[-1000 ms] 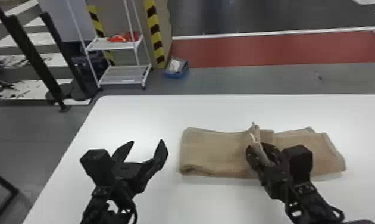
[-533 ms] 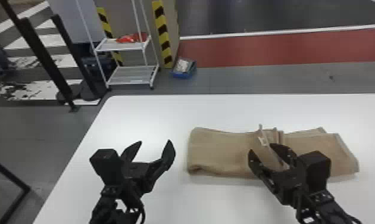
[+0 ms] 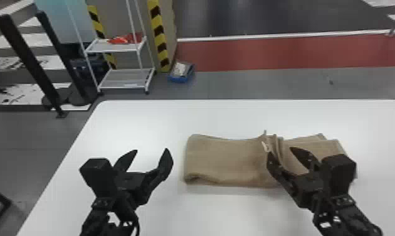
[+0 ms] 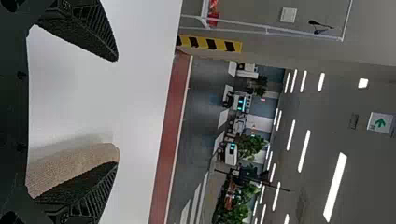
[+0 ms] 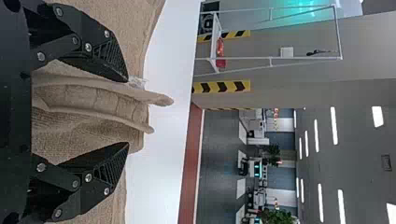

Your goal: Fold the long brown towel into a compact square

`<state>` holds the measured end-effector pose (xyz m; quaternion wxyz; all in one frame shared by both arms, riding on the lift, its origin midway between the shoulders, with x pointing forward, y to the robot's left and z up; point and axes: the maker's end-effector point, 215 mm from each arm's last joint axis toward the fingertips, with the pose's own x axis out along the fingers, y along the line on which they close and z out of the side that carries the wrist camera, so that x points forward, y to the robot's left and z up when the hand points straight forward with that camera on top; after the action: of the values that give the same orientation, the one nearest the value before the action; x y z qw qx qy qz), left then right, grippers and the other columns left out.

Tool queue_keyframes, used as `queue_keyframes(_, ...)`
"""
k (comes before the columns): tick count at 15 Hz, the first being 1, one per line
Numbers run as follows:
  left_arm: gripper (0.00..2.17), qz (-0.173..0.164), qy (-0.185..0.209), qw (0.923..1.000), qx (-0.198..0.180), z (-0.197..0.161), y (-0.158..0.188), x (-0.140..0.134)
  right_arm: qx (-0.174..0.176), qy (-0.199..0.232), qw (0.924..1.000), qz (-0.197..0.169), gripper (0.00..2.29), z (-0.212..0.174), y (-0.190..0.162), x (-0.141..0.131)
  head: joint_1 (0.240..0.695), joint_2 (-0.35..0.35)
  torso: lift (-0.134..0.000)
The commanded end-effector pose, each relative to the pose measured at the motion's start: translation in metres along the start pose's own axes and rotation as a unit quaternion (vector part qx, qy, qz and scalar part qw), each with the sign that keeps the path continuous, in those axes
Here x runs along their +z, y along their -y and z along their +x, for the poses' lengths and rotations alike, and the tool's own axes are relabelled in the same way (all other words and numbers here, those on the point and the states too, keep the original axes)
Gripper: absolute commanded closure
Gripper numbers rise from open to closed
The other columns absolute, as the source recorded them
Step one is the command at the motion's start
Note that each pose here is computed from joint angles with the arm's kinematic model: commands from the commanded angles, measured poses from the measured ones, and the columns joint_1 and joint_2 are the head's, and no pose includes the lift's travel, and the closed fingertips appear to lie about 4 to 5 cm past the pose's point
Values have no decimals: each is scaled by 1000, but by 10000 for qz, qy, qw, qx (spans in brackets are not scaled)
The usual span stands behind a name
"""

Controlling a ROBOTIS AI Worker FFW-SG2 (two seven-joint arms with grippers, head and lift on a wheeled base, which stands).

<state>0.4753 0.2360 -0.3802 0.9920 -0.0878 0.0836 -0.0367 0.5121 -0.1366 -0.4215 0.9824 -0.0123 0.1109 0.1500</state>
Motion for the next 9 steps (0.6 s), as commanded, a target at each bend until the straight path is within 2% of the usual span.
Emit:
queue_keyframes(1,87,-3,-2,10000,-6,0,1,0,-17,-66,10000,-40,478,21,8,-3,695,114,-119)
queue_keyframes(4,87,-3,-8,10000,3,0,0,-1,169,-192,9997,-50,478,39,0,-12,695,107,-119)
queue_keyframes(9,87,-9,-23,10000,6,2,0,-3,381,-274,9989,-22,481,45,-17,-25,695,124,-119)
